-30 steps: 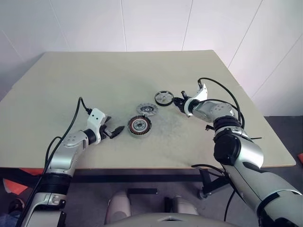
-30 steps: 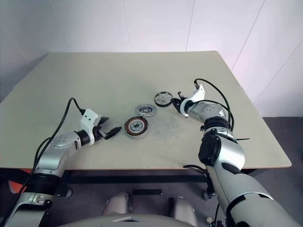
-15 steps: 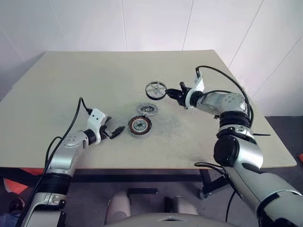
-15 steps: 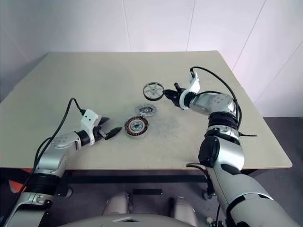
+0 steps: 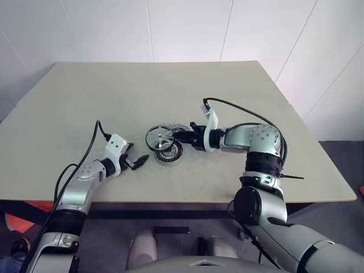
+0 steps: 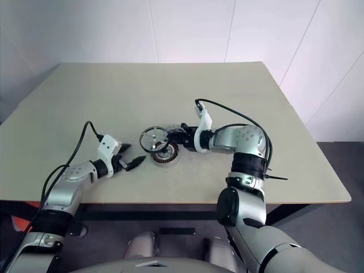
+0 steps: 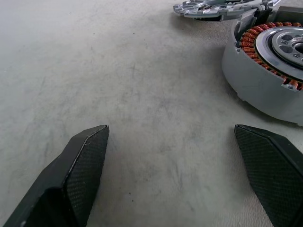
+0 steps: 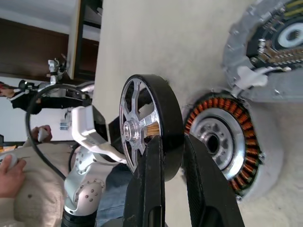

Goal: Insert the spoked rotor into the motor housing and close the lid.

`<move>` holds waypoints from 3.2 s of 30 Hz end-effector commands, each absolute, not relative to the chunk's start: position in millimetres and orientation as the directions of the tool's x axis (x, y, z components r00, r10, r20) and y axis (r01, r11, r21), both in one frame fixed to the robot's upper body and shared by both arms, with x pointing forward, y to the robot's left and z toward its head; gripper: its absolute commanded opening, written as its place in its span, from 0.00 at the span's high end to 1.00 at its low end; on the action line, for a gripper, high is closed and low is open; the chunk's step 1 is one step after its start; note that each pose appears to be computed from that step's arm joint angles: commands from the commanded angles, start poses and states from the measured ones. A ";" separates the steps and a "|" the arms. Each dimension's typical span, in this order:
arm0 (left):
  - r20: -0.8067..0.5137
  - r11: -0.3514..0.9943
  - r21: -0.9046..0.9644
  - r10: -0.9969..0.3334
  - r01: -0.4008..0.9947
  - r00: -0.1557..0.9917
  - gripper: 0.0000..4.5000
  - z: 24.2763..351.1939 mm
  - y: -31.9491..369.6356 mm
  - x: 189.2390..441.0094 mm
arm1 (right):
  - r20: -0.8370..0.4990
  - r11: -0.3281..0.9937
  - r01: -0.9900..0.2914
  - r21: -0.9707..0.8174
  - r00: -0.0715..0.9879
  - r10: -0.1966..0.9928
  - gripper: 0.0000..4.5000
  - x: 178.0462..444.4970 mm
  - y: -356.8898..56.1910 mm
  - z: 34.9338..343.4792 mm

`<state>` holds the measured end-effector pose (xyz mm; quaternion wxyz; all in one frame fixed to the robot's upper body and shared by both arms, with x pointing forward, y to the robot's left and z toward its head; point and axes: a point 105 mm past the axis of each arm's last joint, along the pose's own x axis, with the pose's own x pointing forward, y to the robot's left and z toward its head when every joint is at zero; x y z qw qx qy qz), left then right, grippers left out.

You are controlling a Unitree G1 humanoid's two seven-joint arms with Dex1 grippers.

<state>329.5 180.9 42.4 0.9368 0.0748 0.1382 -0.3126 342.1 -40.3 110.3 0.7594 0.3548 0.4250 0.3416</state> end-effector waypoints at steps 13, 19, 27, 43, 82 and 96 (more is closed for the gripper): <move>-0.281 0.798 0.076 -0.558 0.598 0.781 0.00 49.0 185.0 333.1 | -0.462 0.593 -0.230 0.772 0.438 0.771 0.93 341.1 -54.2 102.6; -0.280 0.797 0.079 -0.559 0.599 0.781 0.00 49.8 184.7 334.6 | -0.484 0.614 -0.218 0.758 0.442 0.755 0.77 341.1 -55.3 94.8; -0.280 0.798 0.078 -0.558 0.598 0.781 0.00 50.0 184.6 334.4 | -0.392 0.577 -0.331 0.747 0.482 0.784 0.43 346.0 -56.0 126.1; -0.270 0.788 0.082 -0.572 0.610 0.775 0.00 55.7 178.8 338.1 | -0.282 0.321 -0.655 -0.684 0.643 0.712 0.43 369.1 -86.9 145.5; -0.269 0.828 0.062 -0.524 0.558 0.808 0.00 46.6 179.5 325.8 | -0.708 -0.670 -0.227 -0.706 0.215 0.673 0.43 363.9 -6.0 116.8; -0.278 0.828 0.066 -0.521 0.558 0.807 0.00 45.3 181.8 326.4 | -0.748 -0.703 -0.258 -0.663 0.212 0.628 0.43 361.7 0.9 89.8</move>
